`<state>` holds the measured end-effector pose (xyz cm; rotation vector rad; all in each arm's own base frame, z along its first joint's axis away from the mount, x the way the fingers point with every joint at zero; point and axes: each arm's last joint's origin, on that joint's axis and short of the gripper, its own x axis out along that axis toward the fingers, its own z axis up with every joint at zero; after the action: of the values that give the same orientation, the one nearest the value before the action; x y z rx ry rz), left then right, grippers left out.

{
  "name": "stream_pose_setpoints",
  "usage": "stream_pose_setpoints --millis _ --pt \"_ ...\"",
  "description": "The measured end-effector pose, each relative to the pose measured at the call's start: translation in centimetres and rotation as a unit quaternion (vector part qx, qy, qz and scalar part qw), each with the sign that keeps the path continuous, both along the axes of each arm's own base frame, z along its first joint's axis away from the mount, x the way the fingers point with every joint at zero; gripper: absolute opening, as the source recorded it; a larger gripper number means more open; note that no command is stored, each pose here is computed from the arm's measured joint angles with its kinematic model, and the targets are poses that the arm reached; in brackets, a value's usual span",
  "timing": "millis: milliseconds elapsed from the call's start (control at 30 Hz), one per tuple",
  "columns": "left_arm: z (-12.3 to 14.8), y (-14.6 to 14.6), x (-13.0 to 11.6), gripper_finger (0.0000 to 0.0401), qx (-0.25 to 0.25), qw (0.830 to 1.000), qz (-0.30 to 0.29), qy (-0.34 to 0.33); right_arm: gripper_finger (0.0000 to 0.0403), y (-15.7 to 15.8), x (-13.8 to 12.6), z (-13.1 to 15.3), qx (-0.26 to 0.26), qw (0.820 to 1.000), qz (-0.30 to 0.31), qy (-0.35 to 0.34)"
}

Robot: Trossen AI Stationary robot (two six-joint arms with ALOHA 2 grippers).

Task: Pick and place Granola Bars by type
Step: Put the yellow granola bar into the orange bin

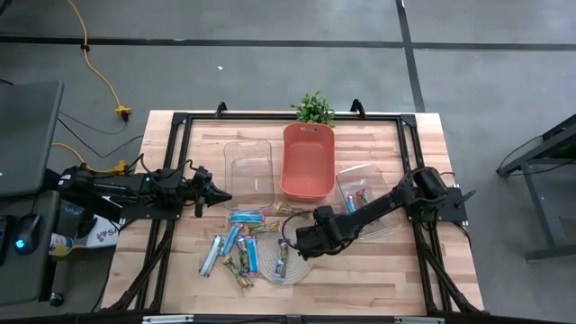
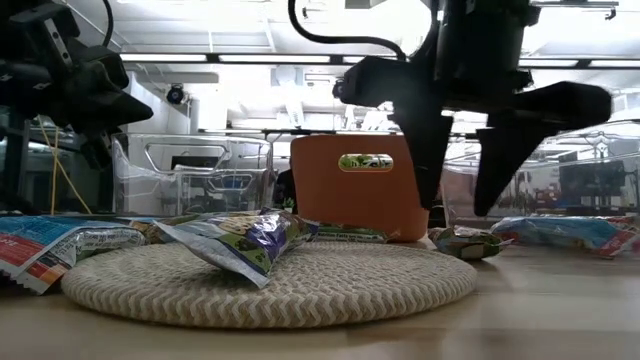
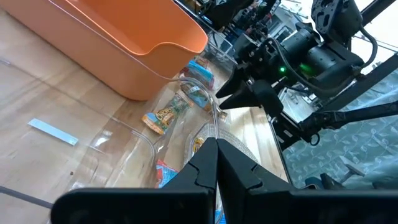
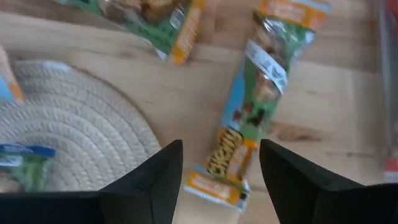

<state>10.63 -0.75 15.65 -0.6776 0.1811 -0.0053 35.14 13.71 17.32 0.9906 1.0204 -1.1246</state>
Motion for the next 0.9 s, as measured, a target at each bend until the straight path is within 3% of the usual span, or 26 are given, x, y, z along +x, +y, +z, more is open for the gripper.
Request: stream_pose_setpoints --millis 400,900 --pt "0.0 0.0 0.0 0.0001 0.000 1.000 0.001 0.000 0.0197 -1.6 0.3 -0.2 -0.013 1.000 -0.024 0.011" --pt "0.0 0.0 0.0 0.0001 0.000 1.000 0.001 0.000 0.0197 -1.7 0.4 -1.1 0.013 0.998 -0.038 0.041"
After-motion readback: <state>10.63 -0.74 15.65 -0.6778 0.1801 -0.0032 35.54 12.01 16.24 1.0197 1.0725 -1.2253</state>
